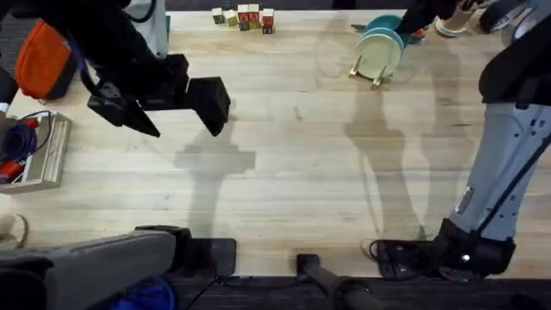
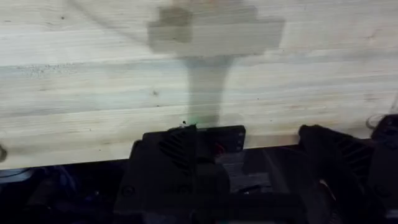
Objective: Pick up the plates from the table one by one and place each into a slot on the dish rack.
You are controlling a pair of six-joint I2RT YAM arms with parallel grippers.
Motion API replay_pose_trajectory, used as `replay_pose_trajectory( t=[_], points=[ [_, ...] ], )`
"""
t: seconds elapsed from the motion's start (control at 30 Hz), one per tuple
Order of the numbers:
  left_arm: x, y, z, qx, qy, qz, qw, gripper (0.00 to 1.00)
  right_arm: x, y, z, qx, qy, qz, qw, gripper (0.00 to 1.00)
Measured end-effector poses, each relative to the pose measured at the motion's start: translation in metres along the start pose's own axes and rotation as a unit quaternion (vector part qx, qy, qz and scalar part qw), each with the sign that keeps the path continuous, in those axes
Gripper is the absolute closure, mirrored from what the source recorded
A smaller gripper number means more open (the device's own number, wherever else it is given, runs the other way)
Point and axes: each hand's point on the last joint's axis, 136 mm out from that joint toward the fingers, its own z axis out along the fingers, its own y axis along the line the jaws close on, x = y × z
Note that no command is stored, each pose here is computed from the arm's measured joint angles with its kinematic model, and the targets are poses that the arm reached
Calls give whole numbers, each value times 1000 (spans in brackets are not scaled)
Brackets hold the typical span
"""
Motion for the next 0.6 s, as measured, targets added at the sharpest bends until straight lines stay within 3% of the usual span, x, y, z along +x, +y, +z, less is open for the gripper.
replay_pose_trajectory(
  t=[0.23,0.6],
  points=[
    [0,0,0,0,0,0,1000,6,-10,5,-7,-3,-13,-5,1000,630],
    [0,0,0,0,0,0,1000,6,-46,17,-67,37,-45,-35,998,610]
  ],
)
